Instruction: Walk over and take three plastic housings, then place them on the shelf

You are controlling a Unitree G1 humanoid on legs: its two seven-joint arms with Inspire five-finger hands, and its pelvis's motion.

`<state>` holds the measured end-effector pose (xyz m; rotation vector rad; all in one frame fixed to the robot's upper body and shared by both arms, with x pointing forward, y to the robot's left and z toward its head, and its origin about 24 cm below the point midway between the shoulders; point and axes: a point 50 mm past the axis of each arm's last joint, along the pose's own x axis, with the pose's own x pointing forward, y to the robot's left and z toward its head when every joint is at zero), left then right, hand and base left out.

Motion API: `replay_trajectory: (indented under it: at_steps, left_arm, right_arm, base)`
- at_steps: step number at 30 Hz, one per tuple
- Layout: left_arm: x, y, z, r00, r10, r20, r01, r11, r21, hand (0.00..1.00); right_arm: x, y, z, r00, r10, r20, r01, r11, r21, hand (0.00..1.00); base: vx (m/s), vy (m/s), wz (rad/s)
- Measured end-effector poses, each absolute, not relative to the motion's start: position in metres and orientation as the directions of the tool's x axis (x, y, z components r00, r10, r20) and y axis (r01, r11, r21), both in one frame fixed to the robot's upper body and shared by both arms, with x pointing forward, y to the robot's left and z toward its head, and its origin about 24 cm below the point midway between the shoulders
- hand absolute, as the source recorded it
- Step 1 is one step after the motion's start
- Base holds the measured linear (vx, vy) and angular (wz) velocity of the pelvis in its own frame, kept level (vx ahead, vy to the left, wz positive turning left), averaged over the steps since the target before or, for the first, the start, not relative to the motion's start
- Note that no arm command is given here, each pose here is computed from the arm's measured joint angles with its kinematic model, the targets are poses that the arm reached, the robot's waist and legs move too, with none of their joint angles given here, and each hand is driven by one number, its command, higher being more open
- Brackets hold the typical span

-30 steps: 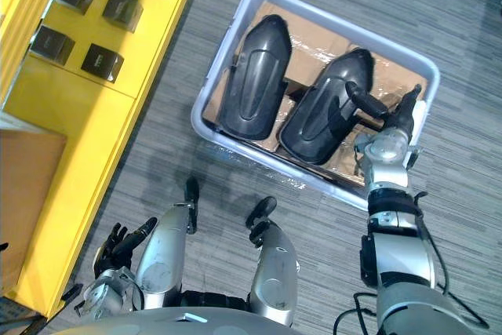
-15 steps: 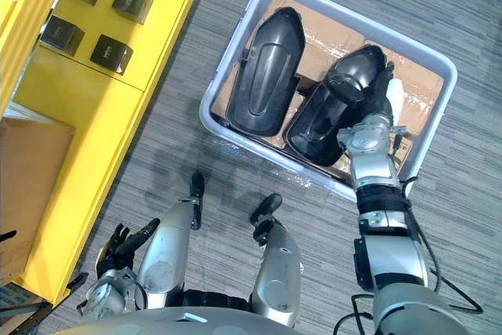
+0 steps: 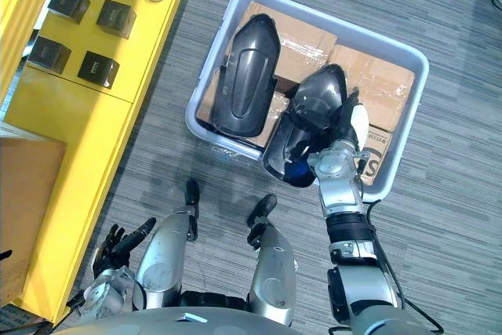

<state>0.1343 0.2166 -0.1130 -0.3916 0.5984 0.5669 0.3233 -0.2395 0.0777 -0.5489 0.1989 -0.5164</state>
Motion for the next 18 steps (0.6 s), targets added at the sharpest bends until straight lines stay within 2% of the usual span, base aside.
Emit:
replay_trajectory:
  at_steps: [8,18]
  left_arm:
    - [0.134,0.219,-0.112,0.678,0.399,-0.618,-0.609,0.775,-0.169,1.00]
    - [0.134,0.219,-0.112,0.673,0.404,-0.619,-0.614,0.772,-0.164,1.00]
  right_arm:
    - [0.311,-0.226,0.068,0.818,-0.575,-0.009,0.496,0.713,-0.496,1.00]
    - [0.292,-0.229,0.060,0.818,-0.575,-0.012,0.495,0.715,-0.494,1.00]
  base:
    - [0.00,0.006,-0.01]
    - [0.00,0.007,-0.03]
